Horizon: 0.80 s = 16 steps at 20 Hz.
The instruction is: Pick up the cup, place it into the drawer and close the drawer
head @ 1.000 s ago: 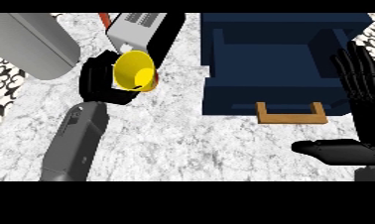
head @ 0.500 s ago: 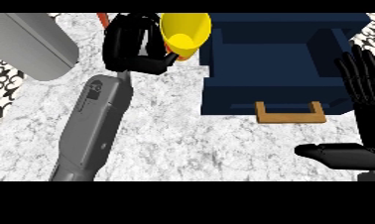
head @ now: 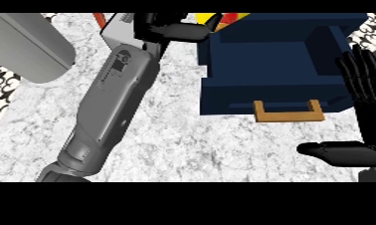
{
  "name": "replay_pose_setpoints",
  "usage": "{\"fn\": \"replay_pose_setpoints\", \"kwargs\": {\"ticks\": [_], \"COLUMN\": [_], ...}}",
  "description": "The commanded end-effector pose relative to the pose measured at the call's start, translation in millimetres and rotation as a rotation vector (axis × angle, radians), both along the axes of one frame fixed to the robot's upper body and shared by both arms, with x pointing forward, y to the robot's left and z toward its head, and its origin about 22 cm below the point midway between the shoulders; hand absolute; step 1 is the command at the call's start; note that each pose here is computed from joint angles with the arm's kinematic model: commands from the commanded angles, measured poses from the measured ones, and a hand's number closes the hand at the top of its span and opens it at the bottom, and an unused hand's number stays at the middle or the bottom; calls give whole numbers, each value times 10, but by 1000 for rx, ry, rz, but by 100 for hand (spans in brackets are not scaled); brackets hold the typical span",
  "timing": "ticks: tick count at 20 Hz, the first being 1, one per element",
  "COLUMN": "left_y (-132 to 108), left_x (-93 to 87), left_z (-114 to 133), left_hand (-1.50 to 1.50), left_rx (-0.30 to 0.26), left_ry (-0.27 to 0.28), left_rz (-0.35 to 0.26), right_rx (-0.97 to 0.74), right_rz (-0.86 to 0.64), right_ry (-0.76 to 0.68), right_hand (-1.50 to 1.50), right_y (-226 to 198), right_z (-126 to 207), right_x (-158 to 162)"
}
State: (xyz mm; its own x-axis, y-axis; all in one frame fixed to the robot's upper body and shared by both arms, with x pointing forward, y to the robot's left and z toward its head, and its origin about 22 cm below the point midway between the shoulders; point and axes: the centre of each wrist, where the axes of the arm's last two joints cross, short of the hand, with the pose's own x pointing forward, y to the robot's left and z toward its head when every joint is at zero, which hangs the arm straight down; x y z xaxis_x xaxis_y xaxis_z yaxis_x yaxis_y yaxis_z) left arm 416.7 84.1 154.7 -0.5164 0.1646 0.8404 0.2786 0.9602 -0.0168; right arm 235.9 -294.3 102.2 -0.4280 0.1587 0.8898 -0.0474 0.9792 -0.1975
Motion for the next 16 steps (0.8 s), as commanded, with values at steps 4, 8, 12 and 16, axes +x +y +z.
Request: {"fn": "replay_pose_setpoints", "kwargs": {"ticks": [4,8,12,16], "left_y": [-393,-490,-514,-581], "left_x": [127,123,163,184], "left_z": [297,150,-44,-73], "left_hand": [150,150,150,150], "left_rx": [25,35,93,121], "left_ry": [89,155,157,177], "left_rz": [11,9,41,44], "right_rx": [6,4,-7,4], "right_rz": [9,10,15,42], "right_ry": [5,5,-26,-30], "right_hand": [-150,-150,-150,-150], "right_y": [124,93,6,8], "right_z": [247,-7,87,108], "right_x": [22,43,102,57]}}
